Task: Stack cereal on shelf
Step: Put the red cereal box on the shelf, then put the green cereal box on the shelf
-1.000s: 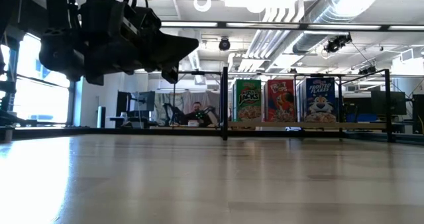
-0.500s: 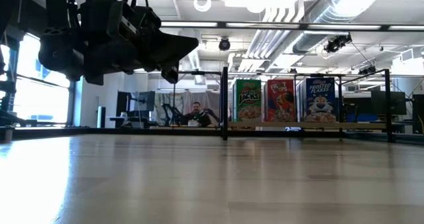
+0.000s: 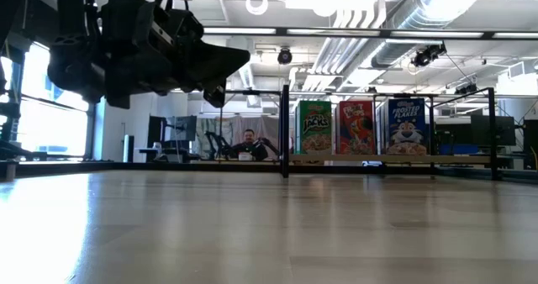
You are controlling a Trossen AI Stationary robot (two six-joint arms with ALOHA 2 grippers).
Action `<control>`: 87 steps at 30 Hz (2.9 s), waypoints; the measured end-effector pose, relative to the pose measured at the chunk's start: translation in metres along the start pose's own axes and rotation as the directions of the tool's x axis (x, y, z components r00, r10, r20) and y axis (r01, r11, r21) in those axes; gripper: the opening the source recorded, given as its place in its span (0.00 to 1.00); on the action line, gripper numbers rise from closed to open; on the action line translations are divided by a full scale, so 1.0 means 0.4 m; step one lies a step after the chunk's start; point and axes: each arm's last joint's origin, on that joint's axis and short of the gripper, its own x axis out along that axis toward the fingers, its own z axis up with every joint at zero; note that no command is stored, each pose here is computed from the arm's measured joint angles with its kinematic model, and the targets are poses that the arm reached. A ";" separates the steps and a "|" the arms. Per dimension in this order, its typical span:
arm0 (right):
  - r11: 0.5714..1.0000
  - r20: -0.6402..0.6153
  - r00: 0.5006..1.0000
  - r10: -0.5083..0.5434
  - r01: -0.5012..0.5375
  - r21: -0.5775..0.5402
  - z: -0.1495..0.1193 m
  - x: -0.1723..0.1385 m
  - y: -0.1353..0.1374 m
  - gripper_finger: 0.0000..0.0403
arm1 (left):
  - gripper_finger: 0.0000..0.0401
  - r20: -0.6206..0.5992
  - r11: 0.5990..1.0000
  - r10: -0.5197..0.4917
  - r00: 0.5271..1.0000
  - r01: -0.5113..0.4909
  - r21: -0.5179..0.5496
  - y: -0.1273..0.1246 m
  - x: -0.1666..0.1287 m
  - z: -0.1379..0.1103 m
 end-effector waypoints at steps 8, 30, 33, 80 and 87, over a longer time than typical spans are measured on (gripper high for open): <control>0.987 0.059 0.998 0.011 -0.001 -0.162 0.092 -0.127 0.050 0.41 | 0.00 -0.016 0.999 0.036 0.999 -0.036 -0.006 0.016 -0.028 -0.008; 0.527 0.276 0.961 0.008 0.230 -0.818 0.744 -0.345 0.053 0.41 | 0.00 -0.007 1.000 0.027 1.000 -0.028 -0.014 0.034 -0.040 -0.002; 0.455 0.267 0.962 -0.055 0.262 -0.851 0.815 -0.315 0.060 0.41 | 0.00 -0.006 1.000 0.027 1.000 -0.027 -0.014 0.034 -0.040 -0.002; 0.440 0.370 0.891 -0.264 0.453 -0.776 0.904 -0.284 0.050 0.58 | 0.00 -0.009 1.000 0.005 1.000 -0.005 -0.016 0.021 -0.034 -0.005; 0.510 0.416 0.901 -0.121 0.416 -0.753 0.843 -0.402 0.071 0.49 | 0.00 0.004 0.998 0.063 0.998 -0.063 -0.015 0.025 -0.034 -0.004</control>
